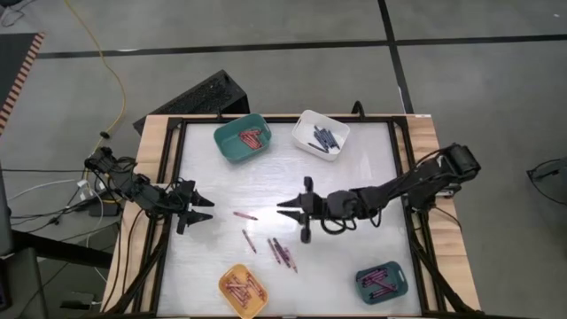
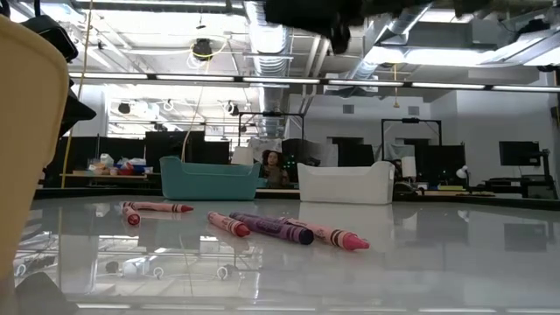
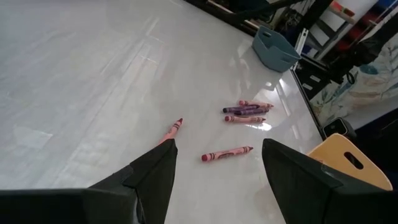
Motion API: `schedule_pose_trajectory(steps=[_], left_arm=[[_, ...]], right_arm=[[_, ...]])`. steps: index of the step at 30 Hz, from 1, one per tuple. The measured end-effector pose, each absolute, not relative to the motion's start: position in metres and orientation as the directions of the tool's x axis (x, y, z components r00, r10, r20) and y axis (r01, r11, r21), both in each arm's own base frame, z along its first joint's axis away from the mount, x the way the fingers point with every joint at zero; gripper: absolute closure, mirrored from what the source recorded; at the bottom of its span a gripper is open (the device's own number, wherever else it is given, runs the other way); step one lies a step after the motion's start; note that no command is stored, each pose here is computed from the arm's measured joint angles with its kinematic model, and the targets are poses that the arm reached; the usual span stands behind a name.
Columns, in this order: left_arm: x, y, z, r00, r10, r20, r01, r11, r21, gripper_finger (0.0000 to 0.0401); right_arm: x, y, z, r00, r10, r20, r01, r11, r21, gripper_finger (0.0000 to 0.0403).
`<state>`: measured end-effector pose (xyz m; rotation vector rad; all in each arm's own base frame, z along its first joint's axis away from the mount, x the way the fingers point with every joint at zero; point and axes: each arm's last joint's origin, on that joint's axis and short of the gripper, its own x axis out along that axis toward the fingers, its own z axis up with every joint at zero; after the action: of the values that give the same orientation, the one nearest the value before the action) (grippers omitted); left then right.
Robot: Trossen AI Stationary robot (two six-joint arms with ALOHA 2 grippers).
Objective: Sort crayons
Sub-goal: Put the red crayon into the top green bin
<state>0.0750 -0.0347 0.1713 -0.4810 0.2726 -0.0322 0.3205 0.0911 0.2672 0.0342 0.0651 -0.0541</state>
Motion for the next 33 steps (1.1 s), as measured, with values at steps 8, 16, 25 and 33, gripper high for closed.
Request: schedule_pose_trajectory(steps=[8, 16, 25, 33], left_arm=[[0.075, -0.035, 0.171, 0.963, -0.097, -0.252, -0.031, 0.886, -0.462, 0.0173], [0.075, -0.035, 0.171, 0.963, -0.097, -0.252, -0.031, 0.887, -0.461, 0.0173], [0.075, -0.035, 0.171, 0.963, -0.097, -0.252, -0.031, 0.887, -0.461, 0.0173], [0.075, -0.035, 0.171, 0.963, -0.098, -0.252, -0.031, 0.887, -0.461, 0.0173]], right_arm=[[0.324, 0.075, 0.252, 0.991, -0.082, -0.105, 0.081, 0.997, -0.019, 0.0321], [0.327, 0.066, 0.261, 0.992, -0.111, -0.057, 0.111, 0.994, -0.003, 0.0321], [0.325, 0.08, 0.26, 0.995, -0.067, -0.07, 0.067, 0.998, -0.007, 0.0321], [0.323, 0.086, 0.259, 0.996, -0.049, -0.077, 0.049, 0.999, -0.005, 0.0321]])
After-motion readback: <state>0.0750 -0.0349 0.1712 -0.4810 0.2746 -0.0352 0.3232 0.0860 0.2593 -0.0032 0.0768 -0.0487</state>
